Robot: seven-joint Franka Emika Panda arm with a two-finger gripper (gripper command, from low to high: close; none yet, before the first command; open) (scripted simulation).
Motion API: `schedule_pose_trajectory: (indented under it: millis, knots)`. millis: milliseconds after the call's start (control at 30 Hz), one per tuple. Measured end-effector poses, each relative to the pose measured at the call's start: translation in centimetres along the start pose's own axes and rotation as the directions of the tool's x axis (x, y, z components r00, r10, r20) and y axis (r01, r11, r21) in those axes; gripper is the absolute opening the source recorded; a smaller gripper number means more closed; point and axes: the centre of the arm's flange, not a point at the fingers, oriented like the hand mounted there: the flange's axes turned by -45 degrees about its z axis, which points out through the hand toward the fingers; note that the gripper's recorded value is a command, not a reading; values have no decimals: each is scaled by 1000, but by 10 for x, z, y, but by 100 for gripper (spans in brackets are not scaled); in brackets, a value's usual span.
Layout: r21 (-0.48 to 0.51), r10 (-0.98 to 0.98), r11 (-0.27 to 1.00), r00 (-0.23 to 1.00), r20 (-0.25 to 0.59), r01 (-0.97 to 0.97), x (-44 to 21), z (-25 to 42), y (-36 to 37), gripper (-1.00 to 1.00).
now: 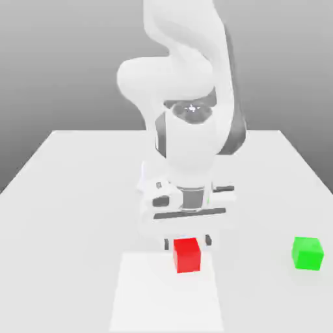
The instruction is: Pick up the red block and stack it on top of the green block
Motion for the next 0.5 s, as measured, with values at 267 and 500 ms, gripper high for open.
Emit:
schedule_pose_trajectory:
  millis: [267, 500]
  knots:
    - [0, 0, 1000, 1000, 0, 0, -1, 4, 0, -100]
    - [-1, -1, 1000, 1000, 0, 1, 0, -50, 0, -100]
